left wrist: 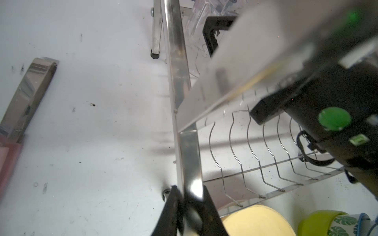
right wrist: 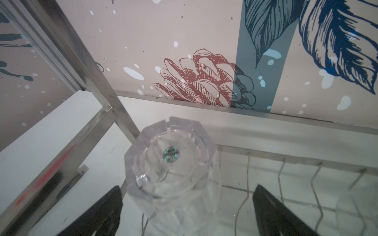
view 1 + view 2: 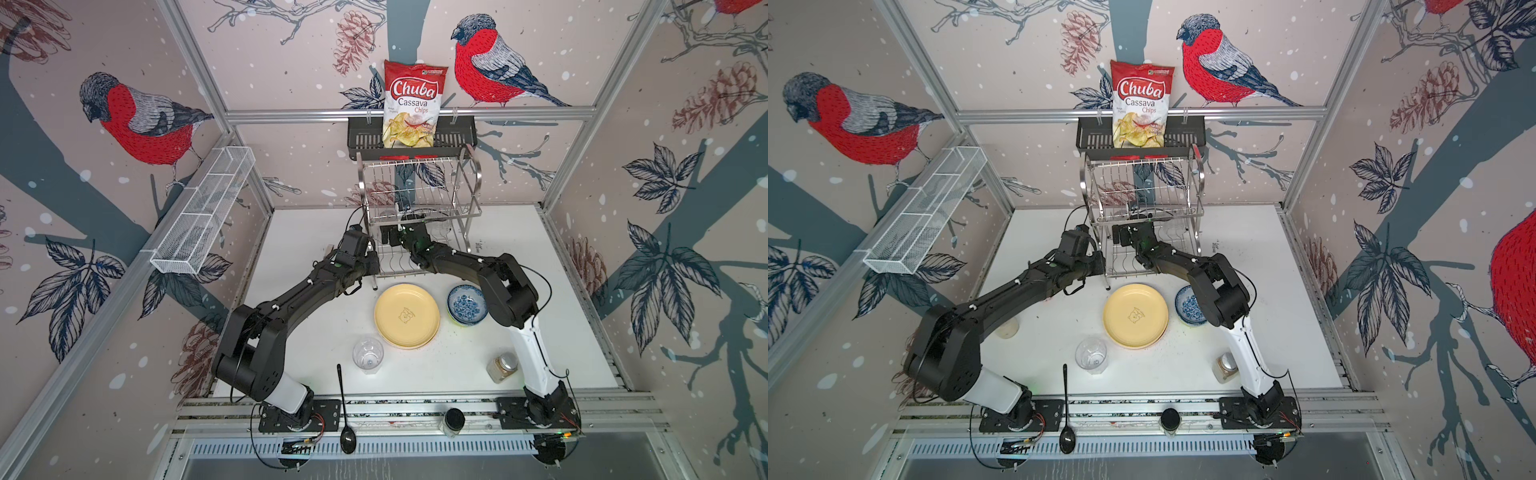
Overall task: Unload the mixed dishes from the dish rack
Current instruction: 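Close the right gripper on another rack glass while the left gripper nears, then pull the second clear glass out of the rack with the right gripper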
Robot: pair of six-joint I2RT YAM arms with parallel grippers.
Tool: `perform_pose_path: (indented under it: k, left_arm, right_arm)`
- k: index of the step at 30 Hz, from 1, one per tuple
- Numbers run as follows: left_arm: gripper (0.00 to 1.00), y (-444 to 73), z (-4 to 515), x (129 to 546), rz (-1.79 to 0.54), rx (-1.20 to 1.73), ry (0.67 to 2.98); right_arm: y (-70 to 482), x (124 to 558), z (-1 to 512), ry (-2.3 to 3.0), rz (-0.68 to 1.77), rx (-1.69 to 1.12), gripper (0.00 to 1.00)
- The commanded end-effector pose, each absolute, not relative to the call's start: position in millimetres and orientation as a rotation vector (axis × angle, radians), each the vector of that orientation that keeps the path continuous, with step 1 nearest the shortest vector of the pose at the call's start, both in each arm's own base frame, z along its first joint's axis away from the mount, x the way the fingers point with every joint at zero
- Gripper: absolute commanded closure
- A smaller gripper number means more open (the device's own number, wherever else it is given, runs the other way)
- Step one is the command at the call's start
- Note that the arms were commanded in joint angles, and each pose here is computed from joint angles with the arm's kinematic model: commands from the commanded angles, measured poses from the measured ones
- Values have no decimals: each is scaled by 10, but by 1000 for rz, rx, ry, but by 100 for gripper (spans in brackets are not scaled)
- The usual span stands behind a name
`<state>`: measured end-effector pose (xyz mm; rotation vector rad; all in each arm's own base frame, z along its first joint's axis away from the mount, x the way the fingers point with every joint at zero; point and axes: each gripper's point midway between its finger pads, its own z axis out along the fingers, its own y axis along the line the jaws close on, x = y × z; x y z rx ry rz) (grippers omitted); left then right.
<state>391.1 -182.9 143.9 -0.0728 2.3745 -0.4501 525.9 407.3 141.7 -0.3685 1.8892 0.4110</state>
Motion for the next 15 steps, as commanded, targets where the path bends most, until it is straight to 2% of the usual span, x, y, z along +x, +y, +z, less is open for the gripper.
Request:
perform_pose_path:
  k: [1,7,10,12,15]
  left_arm:
    - [88,-1928,1571,3948,-537,-90,2330]
    - [88,-1959,1530,3908,-560,-84,2347]
    - [88,-1976,1518,3884,-580,-84,2349]
    - [88,-1974,1507,3873,-581,-85,2352]
    - [88,-1952,1484,3872,-567,-90,2354]
  right_arm:
    - [4131,5376,1414,1881,379,-393,1]
    - [4213,5556,1337,1889,368,-404,0]
    - [4210,5600,1344,1880,378,-397,4]
    - [4200,5617,1338,1880,388,-395,12]
    - [4215,5601,1343,1887,408,-397,31]
